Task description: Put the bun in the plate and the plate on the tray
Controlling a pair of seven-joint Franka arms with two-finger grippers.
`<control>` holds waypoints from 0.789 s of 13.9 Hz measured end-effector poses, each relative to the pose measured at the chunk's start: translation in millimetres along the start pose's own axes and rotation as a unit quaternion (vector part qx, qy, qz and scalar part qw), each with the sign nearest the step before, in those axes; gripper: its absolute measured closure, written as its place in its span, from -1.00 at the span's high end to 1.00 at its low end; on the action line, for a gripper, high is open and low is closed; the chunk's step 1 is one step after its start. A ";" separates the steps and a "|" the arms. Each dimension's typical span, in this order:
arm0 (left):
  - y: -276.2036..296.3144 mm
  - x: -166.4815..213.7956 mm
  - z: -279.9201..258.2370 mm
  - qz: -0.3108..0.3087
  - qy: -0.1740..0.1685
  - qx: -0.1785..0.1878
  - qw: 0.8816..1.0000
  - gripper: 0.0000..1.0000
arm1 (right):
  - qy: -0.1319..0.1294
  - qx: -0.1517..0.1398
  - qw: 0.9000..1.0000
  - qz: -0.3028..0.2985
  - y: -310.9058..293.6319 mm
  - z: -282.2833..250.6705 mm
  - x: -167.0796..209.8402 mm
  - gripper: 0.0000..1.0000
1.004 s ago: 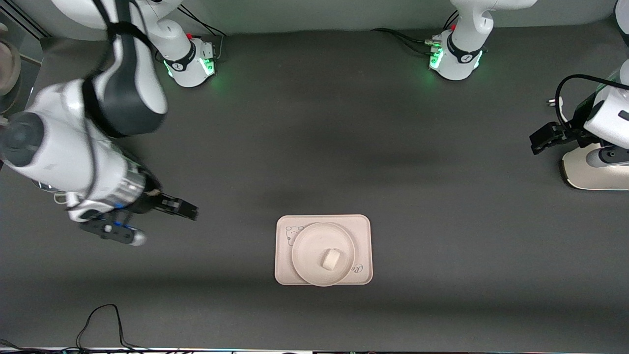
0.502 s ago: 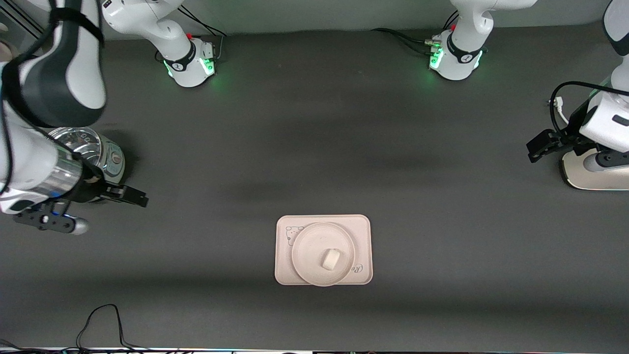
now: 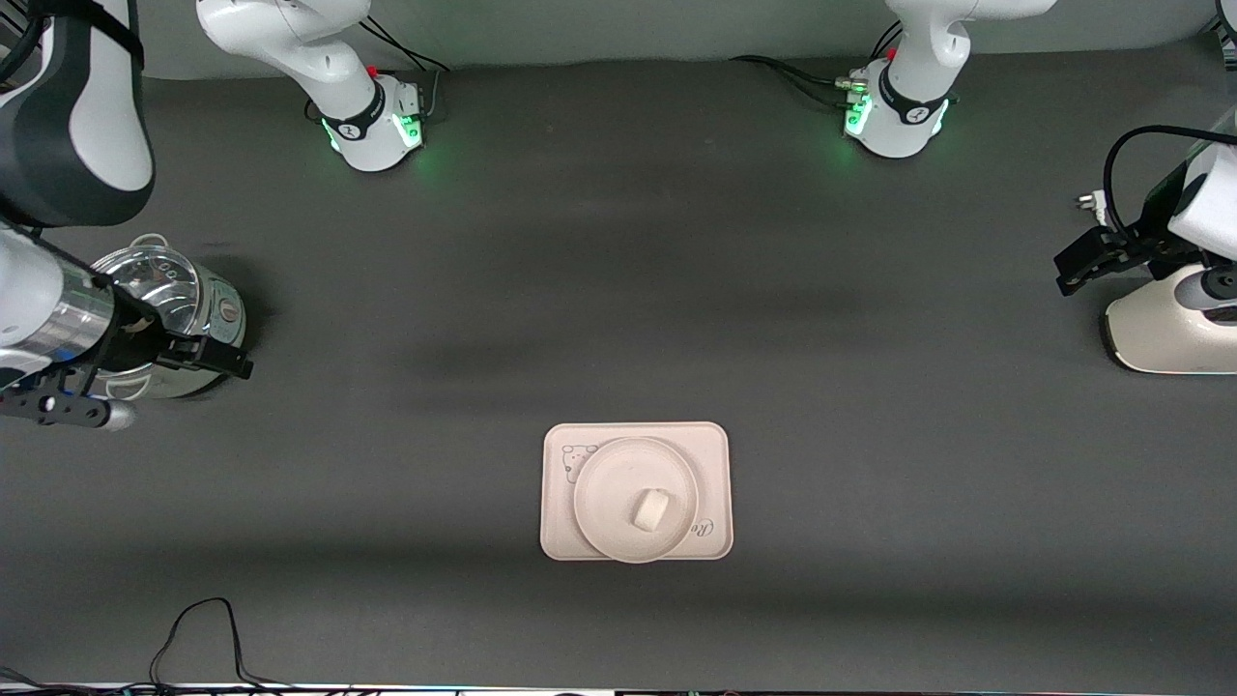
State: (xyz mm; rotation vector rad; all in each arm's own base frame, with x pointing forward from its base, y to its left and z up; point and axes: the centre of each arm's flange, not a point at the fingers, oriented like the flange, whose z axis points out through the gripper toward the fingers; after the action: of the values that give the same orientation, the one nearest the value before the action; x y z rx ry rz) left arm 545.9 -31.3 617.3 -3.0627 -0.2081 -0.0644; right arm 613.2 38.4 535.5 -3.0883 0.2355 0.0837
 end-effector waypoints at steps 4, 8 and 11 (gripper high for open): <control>6.2 -1.8 -17.4 0.006 0.010 -0.002 1.000 1.00 | 0.016 0.012 1.000 0.001 14.8 -3.0 -28.8 1.00; 6.6 -3.4 -19.5 0.006 0.005 -0.001 1.000 1.00 | 0.021 0.014 1.000 0.006 25.9 -9.2 -53.8 1.00; 7.6 -3.6 -19.4 0.007 0.005 -0.001 1.000 1.00 | 0.019 0.013 1.000 0.007 27.6 -6.4 -55.6 1.00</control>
State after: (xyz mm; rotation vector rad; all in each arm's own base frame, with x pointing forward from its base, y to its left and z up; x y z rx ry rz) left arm 542.6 -40.7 636.0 -3.0651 -0.1850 -0.0798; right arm 554.5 19.2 543.9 -3.0647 0.2579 0.0232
